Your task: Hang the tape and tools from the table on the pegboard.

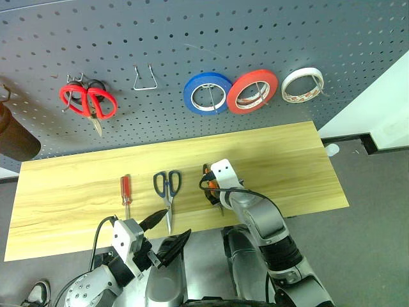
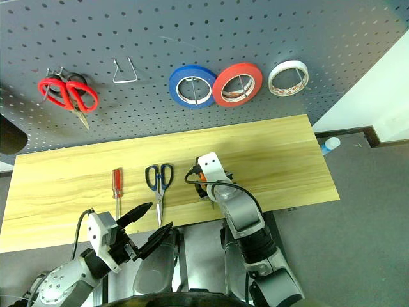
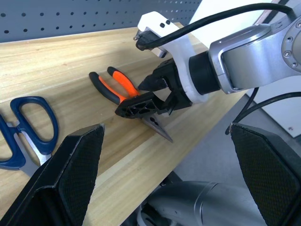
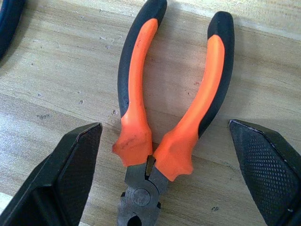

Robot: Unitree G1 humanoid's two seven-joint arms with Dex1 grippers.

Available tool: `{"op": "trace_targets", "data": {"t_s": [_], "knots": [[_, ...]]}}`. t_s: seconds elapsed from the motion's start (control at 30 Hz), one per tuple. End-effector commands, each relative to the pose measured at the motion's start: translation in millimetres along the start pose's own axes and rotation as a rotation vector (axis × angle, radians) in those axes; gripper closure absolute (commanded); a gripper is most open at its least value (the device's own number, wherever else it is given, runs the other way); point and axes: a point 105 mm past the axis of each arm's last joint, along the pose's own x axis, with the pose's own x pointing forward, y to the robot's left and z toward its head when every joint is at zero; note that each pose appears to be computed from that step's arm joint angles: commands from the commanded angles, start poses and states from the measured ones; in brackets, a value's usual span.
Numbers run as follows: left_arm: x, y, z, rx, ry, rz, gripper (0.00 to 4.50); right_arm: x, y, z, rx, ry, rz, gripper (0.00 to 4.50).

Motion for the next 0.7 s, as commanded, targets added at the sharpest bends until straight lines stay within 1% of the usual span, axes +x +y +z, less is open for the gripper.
{"op": "trace_targets", "data": {"t_s": [0.03,0.07,0.13,0.17,0.4,0.5,0.7], "knots": [[-1,-7,6,0.003,-0.025,-0.013,0.03,3,3,-11,0.001,0.038,0.009,1.23],[-1,-7,6,0.003,-0.024,-0.013,0.03,3,3,-11,0.001,0.038,0.010,1.46],[-1,-7,6,0.003,-0.024,-0.011,0.03,3,2,-12,0.000,0.039,0.009,2.15],[-1,-7,6,0.003,-0.024,-0.011,0.03,3,2,-12,0.000,0.039,0.009,2.37],[1,-5,6,0.006,-0.028,-0.014,0.03,2,0,-9,-0.006,0.020,0.011,2.40],[3,-4,8,0.012,-0.044,-0.019,0.03,-3,3,0,-0.014,-0.036,0.048,2.40],[7,1,21,0.034,-0.130,-0.031,0.03,-34,6,18,-0.036,-0.189,0.160,2.40]]}}
